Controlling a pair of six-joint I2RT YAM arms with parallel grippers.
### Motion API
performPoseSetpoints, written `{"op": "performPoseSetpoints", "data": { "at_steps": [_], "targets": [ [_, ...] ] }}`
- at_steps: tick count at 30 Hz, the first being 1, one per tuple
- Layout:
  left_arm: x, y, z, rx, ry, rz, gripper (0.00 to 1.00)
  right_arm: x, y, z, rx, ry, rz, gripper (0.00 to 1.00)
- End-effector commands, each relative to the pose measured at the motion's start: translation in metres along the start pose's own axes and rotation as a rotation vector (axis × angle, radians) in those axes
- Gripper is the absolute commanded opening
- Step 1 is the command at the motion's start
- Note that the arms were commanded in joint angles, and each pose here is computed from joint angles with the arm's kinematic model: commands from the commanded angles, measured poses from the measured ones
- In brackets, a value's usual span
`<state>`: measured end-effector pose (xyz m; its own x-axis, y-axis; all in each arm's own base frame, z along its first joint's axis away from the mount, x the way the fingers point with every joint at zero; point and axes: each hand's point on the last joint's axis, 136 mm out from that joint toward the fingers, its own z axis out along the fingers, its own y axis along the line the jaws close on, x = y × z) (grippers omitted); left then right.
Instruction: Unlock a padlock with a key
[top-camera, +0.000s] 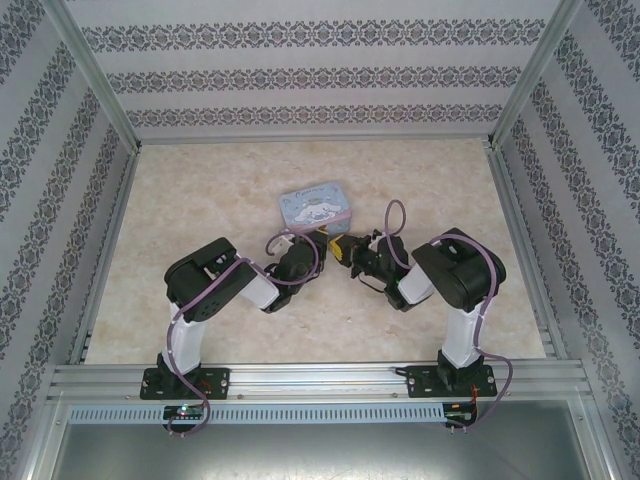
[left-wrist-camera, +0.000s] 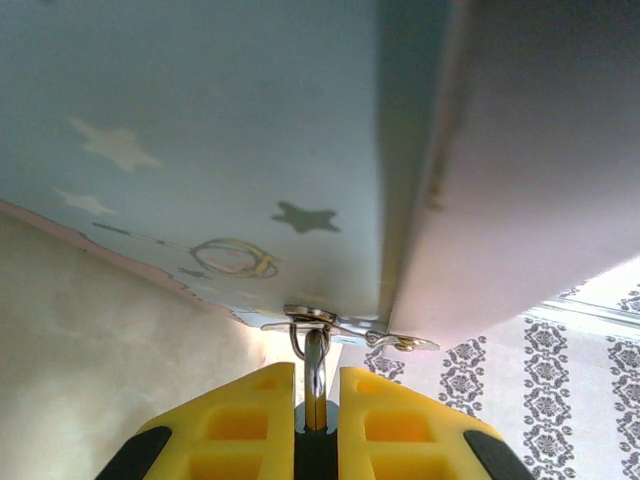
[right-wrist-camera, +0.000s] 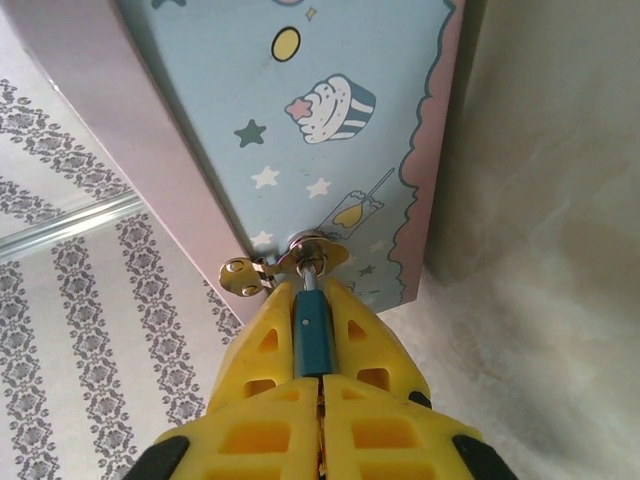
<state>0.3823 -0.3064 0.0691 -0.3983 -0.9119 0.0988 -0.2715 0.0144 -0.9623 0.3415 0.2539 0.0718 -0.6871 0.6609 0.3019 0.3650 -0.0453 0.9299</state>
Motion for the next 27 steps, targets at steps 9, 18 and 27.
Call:
{"op": "performPoseSetpoints", "data": {
  "at_steps": [9, 18, 27],
  "targets": [
    [0.038, 0.002, -0.007, 0.028, 0.112, -0.021, 0.00, -0.024, 0.026, -0.012, -0.091, -0.095, -0.055, 0.33],
    [0.034, 0.003, -0.005, 0.025, 0.108, -0.015, 0.00, -0.018, 0.027, -0.031, -0.072, -0.066, -0.099, 0.58],
    [0.033, 0.004, -0.003, 0.017, 0.112, -0.004, 0.00, -0.014, -0.010, -0.062, 0.048, -0.048, -0.133, 0.64]
  ]
}}
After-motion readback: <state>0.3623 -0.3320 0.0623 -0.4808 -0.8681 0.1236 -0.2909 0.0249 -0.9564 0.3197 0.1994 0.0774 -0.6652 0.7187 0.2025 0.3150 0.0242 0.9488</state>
